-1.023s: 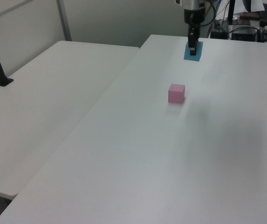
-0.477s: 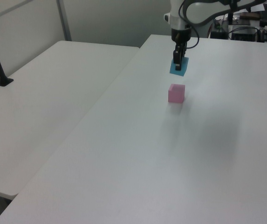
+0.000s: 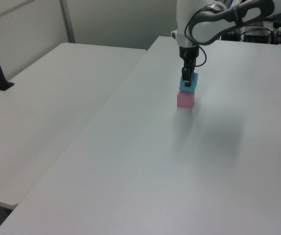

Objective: Put blue cube on pink cube
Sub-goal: 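Lower the blue cube onto the pink cube and open the gripper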

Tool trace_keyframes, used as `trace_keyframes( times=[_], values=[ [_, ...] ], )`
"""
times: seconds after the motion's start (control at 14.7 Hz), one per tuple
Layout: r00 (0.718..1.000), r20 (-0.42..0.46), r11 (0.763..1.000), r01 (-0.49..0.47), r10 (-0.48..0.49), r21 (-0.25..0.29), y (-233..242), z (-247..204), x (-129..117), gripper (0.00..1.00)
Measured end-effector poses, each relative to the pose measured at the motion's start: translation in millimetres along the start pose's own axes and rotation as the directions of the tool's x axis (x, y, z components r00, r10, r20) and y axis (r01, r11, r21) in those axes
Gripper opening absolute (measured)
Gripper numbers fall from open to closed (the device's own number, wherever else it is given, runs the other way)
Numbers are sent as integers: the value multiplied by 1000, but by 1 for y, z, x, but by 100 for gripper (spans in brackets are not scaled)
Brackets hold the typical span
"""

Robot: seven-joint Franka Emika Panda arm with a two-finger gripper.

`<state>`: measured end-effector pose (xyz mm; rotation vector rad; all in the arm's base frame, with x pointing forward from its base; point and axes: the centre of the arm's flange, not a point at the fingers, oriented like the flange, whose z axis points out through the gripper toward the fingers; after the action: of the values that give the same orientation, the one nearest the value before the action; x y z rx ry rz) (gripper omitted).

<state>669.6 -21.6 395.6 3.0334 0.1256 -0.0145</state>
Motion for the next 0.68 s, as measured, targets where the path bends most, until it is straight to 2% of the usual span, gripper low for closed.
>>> trace_keyframes(
  times=[0.07,0.14,0.27,0.34,0.68],
  values=[
    [1000,-1,1000,0,0,-2,-1,5,2,60],
    [1000,0,1000,1,-1,-4,-1,9,3,66],
    [1000,8,1000,2,-2,-5,-3,14,3,85],
    [1000,10,1000,3,-2,-5,-4,16,3,99],
    [1000,-8,1000,-2,2,-3,-3,2,4,100]
  ],
)
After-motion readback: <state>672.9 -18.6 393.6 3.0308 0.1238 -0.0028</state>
